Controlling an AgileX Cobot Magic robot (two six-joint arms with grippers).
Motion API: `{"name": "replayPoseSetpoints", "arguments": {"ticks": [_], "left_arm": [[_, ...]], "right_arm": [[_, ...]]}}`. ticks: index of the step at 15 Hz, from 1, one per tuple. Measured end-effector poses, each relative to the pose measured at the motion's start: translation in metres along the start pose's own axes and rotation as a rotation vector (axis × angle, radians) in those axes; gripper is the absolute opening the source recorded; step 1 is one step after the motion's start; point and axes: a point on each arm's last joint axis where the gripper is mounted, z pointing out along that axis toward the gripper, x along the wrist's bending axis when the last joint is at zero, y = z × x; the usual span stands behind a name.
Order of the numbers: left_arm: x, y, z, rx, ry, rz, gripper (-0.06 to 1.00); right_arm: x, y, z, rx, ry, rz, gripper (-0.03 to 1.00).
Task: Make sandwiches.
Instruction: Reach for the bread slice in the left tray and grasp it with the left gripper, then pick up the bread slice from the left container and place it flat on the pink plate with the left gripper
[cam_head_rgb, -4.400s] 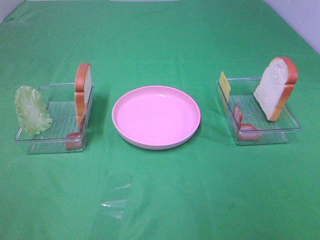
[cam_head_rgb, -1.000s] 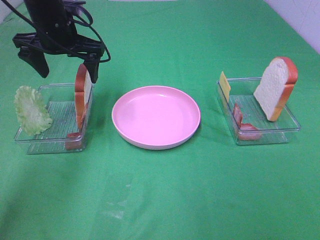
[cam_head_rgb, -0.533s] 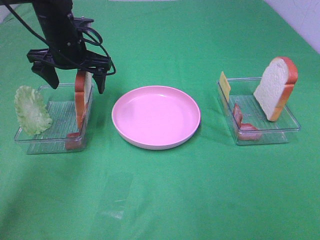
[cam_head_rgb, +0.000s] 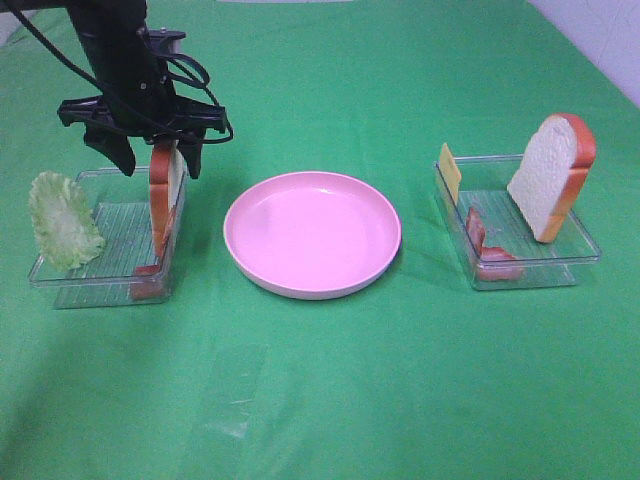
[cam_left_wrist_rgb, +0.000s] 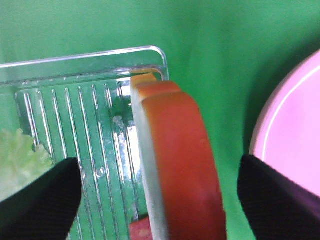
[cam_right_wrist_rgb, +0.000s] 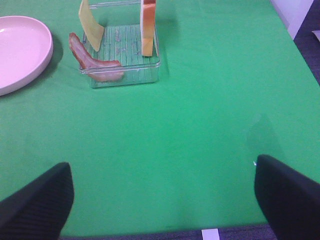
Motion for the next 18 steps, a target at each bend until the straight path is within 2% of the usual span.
{"name": "replayPoseSetpoints", "arguments": {"ticks": [2, 6, 14, 18], "left_arm": [[0.000, -0.001, 0.000, 0.015, 0.004, -0.004, 0.49], [0.001, -0.002, 0.001, 0.027, 0.007, -0.005, 0.20], [0.001, -0.003, -0.012, 0.021, 0.006, -0.007, 0.20], [0.005, -0.010, -0.015, 0.101, 0.041, -0.003, 0.20]], "right_arm": [[0.000, 0.000, 0.000, 0.000, 0.000, 0.000, 0.96], [0.000, 0.000, 0.000, 0.000, 0.000, 0.000, 0.96], [0.000, 0.000, 0.000, 0.000, 0.000, 0.000, 0.96], [0.000, 0.000, 0.000, 0.000, 0.000, 0.000, 0.96]]}}
